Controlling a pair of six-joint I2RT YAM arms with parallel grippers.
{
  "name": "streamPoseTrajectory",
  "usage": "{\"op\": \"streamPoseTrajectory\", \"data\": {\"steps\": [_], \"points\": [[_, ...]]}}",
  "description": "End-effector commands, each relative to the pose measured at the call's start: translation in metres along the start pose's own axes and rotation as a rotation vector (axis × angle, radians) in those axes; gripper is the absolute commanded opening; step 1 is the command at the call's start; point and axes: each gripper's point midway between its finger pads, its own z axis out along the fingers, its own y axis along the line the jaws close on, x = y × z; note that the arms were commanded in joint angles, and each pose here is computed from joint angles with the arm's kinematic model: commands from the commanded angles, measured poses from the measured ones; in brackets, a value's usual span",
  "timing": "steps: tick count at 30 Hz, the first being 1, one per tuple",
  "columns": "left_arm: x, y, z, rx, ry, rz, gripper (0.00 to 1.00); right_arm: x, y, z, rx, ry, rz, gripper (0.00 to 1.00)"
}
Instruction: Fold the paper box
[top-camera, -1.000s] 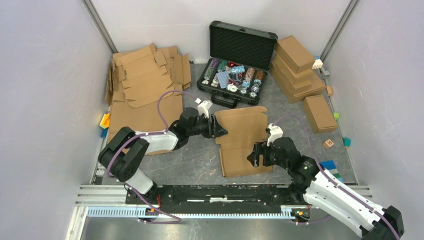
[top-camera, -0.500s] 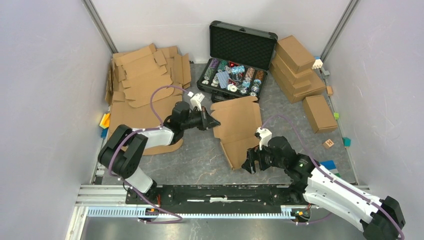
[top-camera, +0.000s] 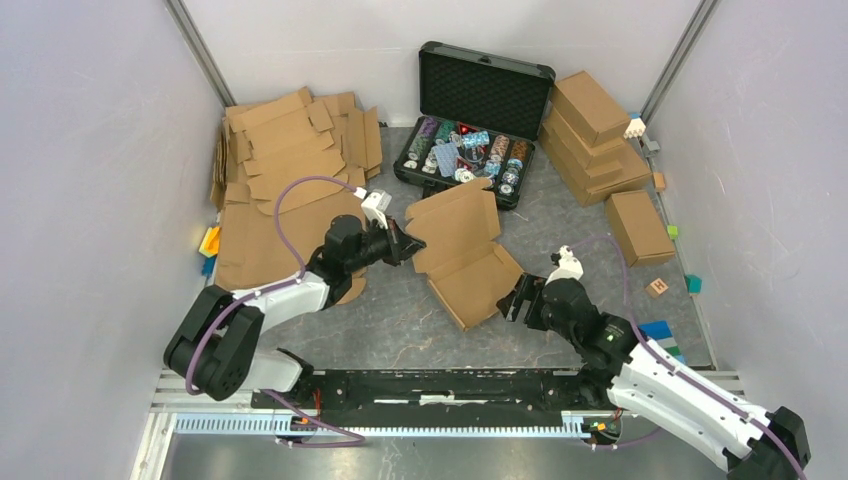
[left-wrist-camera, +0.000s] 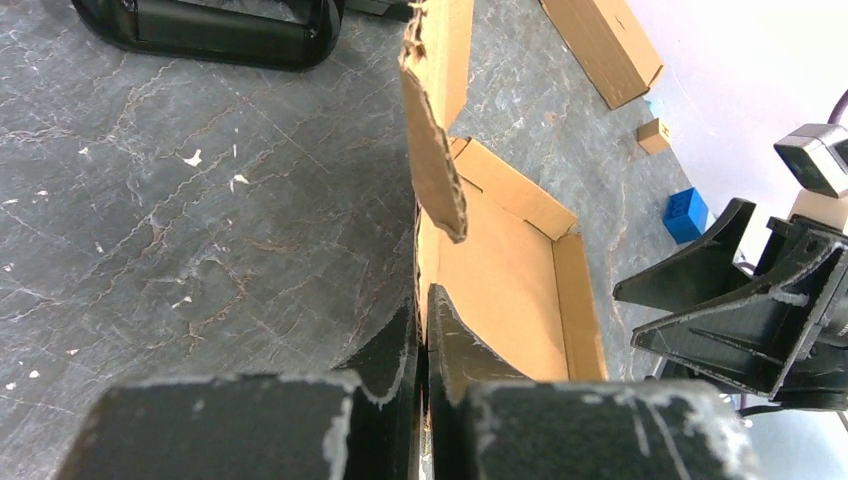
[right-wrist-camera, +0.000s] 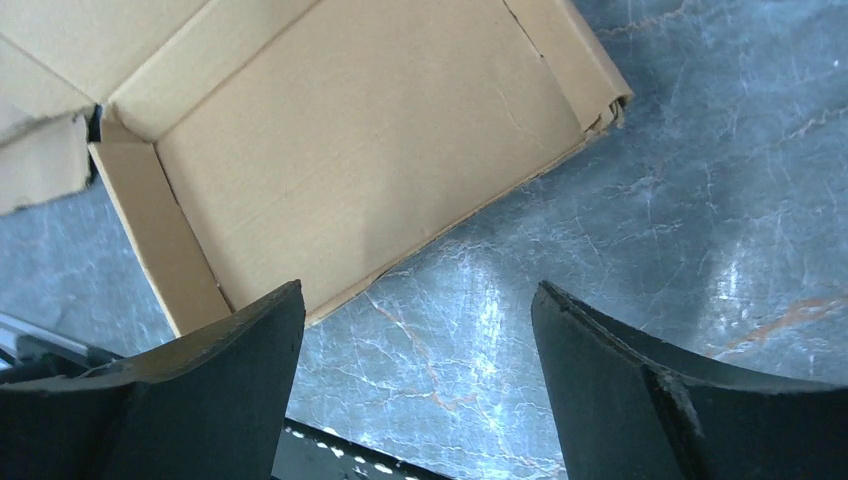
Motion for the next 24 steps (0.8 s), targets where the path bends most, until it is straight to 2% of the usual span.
{"op": "streamPoseTrajectory", "data": {"steps": [1, 5, 7, 11, 13, 24], "points": [[-0.005, -0.004, -0.002, -0.002, -0.031, 0.088, 0.08, -0.008, 0.003, 0.006, 0.004, -0.067, 0.191, 0.87], [0.002, -0.007, -0.002, 0.005, -0.015, 0.096, 0.12, 0.001, 0.016, 0.015, -0.046, -0.015, 0.215, 0.83], [0.004, -0.008, -0.001, 0.013, -0.009, 0.094, 0.18, 0.005, 0.019, 0.02, -0.049, 0.007, 0.215, 0.78], [0.016, -0.01, 0.006, 0.055, 0.034, 0.065, 0.39, 0.008, 0.016, 0.028, -0.021, 0.021, 0.209, 0.7], [0.021, -0.007, 0.01, 0.055, 0.056, 0.047, 0.43, 0.008, 0.013, 0.03, -0.005, 0.016, 0.204, 0.68], [0.038, -0.014, 0.026, 0.137, 0.124, -0.018, 0.42, 0.011, 0.006, 0.037, 0.024, 0.01, 0.202, 0.61]]}}
